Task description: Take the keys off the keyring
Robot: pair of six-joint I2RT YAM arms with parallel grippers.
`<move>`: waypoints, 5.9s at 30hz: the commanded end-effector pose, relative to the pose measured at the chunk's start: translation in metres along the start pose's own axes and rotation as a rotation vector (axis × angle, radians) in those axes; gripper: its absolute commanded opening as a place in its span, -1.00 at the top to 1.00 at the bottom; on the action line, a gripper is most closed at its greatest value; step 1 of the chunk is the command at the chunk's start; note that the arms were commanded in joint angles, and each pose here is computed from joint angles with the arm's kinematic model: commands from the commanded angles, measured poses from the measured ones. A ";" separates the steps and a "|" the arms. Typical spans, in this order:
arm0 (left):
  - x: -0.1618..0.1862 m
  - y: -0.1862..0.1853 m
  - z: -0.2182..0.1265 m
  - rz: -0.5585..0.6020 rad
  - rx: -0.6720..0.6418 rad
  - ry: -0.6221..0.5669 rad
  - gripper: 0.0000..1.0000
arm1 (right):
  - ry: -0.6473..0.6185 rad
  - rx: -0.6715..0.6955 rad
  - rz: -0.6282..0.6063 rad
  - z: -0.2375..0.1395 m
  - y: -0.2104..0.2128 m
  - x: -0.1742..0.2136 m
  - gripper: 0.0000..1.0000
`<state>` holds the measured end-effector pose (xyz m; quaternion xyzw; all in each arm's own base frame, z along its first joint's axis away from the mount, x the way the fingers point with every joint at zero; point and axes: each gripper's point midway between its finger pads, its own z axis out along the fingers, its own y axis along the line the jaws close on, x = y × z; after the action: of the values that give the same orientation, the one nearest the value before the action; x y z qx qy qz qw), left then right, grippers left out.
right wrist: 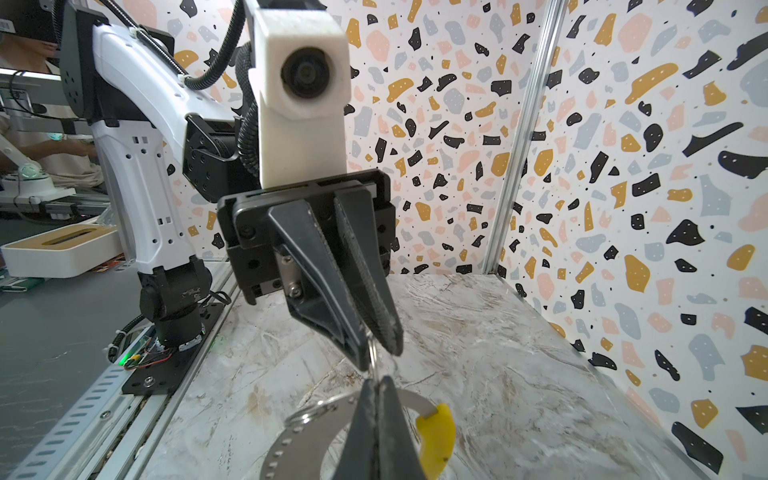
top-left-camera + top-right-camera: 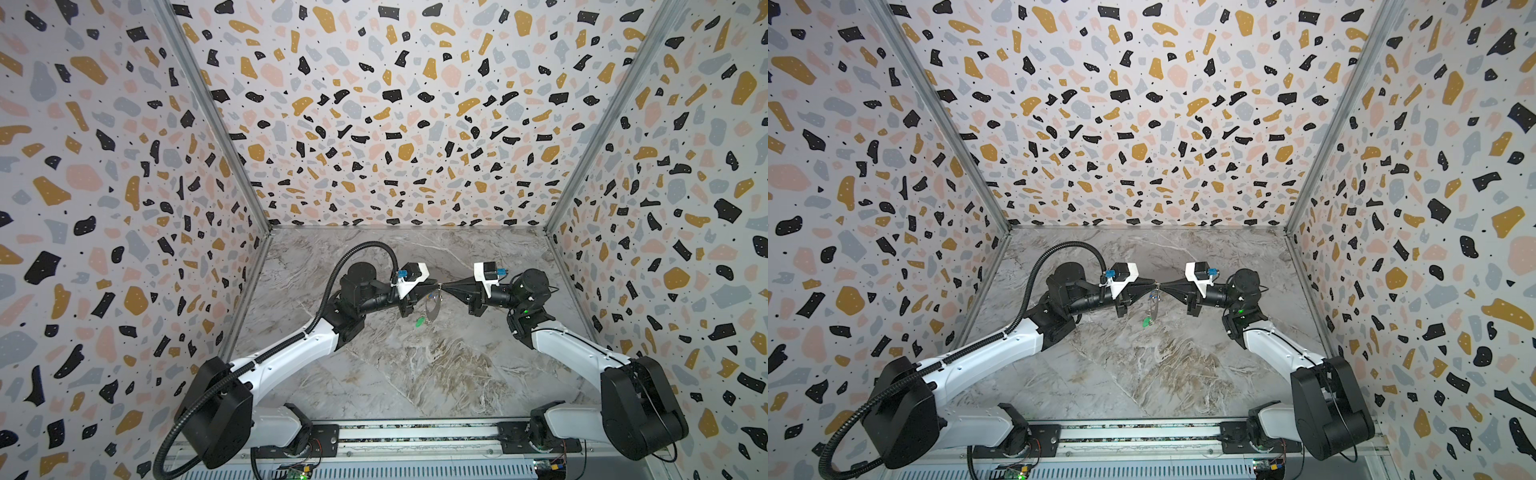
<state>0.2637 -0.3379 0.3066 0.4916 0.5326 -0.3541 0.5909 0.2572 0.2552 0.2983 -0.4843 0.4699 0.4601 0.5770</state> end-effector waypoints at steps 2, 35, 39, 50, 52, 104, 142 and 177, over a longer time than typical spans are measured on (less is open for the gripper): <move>-0.022 0.000 0.001 0.051 0.014 -0.046 0.82 | -0.025 -0.007 -0.064 0.001 0.002 -0.019 1.00; -0.002 0.016 0.010 0.190 0.068 0.357 1.00 | 0.160 0.076 -0.202 -0.005 -0.013 -0.009 0.58; 0.001 0.015 0.012 0.200 0.068 0.380 1.00 | 0.159 0.030 -0.181 -0.001 -0.007 -0.007 0.61; -0.001 0.009 0.016 0.212 0.074 0.380 1.00 | 0.208 0.003 -0.126 0.003 -0.005 0.007 0.64; 0.000 0.008 0.017 0.213 0.075 0.382 1.00 | 0.226 0.013 -0.117 0.004 -0.007 0.011 0.67; 0.003 -0.001 -0.001 0.004 0.064 0.011 0.59 | 0.109 -0.047 -0.048 0.011 0.003 -0.003 1.00; 0.013 -0.010 0.005 0.064 0.234 0.298 1.00 | 0.243 0.083 -0.200 -0.020 -0.011 -0.019 0.34; 0.017 -0.014 0.004 0.065 0.272 0.324 1.00 | 0.329 -0.087 -0.091 0.004 0.008 0.013 0.86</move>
<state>0.2550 -0.3394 0.2701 0.6269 0.5737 -0.3189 0.4197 0.2543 0.2588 0.2697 -0.5910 0.5316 0.3660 0.4839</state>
